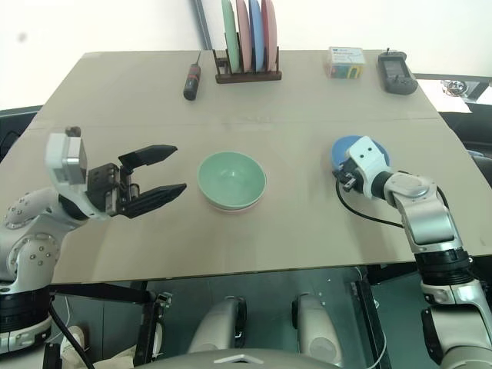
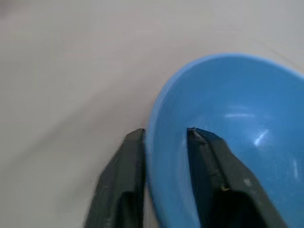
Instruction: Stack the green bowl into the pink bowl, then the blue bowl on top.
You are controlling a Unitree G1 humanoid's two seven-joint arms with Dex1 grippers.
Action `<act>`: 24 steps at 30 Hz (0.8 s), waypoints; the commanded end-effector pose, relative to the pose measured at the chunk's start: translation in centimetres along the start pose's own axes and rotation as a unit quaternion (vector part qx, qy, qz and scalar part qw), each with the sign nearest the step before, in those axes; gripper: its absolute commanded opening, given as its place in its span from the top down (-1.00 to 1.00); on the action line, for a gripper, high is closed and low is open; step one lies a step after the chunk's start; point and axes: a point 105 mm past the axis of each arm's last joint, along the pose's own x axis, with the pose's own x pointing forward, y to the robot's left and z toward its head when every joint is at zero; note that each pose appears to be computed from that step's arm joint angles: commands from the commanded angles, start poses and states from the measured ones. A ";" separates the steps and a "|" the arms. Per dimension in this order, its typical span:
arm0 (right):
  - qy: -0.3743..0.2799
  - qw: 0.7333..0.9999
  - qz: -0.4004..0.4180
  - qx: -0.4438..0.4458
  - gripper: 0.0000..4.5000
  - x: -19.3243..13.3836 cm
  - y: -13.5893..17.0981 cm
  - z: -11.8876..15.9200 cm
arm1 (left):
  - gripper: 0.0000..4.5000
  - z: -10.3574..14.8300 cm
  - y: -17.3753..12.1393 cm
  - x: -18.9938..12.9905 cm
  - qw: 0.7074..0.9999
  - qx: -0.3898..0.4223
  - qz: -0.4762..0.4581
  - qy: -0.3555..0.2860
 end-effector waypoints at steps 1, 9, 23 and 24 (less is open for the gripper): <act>-0.023 0.999 -0.014 -0.027 0.99 -0.2 -0.7 1.7 | -1.00 0.4 -0.1 -0.2 1.000 0.011 0.003 -0.002; -0.137 0.979 0.112 -0.099 0.99 -1.2 4.2 7.8 | -1.00 -0.2 0.5 -1.8 0.999 -0.005 0.044 -0.004; -0.265 0.862 0.415 -0.123 0.99 -0.7 17.2 14.6 | -1.00 -1.8 -0.1 -5.1 0.995 -0.032 0.082 0.035; -0.259 0.864 0.416 -0.117 0.83 0.0 17.5 14.3 | -1.00 -2.0 -0.1 -4.9 0.995 -0.036 0.090 0.039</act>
